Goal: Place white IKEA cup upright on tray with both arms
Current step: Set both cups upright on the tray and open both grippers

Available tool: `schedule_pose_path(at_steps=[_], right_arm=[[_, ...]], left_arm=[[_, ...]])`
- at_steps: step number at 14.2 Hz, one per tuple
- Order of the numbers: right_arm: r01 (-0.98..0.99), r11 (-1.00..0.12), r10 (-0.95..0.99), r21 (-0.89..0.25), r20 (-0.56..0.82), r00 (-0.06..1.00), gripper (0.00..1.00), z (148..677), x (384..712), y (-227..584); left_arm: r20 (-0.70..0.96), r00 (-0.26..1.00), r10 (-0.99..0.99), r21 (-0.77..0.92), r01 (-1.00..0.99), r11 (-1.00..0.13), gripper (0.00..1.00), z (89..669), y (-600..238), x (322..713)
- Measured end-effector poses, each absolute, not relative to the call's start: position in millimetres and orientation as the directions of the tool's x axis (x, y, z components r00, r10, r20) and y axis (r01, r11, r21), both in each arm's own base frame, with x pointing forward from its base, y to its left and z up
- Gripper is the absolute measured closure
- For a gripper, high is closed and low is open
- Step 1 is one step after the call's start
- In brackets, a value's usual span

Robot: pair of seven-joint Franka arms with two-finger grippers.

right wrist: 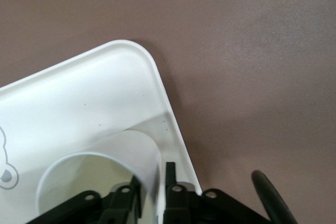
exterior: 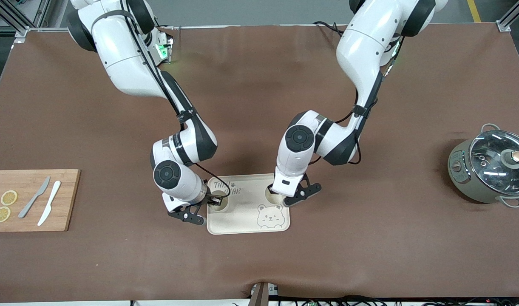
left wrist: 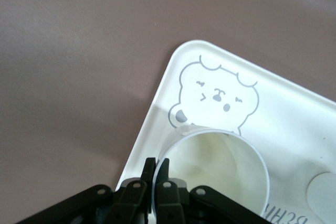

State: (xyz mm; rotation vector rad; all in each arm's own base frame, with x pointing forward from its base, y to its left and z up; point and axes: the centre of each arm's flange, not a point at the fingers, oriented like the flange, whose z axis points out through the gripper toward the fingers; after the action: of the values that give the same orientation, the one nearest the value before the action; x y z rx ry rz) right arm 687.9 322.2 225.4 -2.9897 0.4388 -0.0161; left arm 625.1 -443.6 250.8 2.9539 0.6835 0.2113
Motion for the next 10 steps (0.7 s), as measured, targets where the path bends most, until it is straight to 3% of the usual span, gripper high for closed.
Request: schedule_pose_path(at_steps=[7, 8, 10], right_arm=[[-0.286, -0.95, -0.289, -0.128, 0.003, 0.957, 0.03, 231.5, 690.5, 323.0], [-0.286, -0.95, -0.289, -0.127, 0.004, 0.957, 0.0, 235.5, 691.6, 322.2], [-0.287, -0.952, -0.287, -0.108, -0.019, 0.958, 0.0, 245.1, 690.1, 320.0]], left_arm=[[0.11, 0.898, 0.426, 0.125, 0.413, -0.902, 0.95, 225.9, -454.3, 617.7], [0.111, 0.899, 0.424, 0.125, 0.411, -0.903, 0.93, 225.9, -454.2, 617.8], [0.112, 0.899, 0.424, 0.126, 0.41, -0.903, 0.75, 226.5, -454.5, 618.0]])
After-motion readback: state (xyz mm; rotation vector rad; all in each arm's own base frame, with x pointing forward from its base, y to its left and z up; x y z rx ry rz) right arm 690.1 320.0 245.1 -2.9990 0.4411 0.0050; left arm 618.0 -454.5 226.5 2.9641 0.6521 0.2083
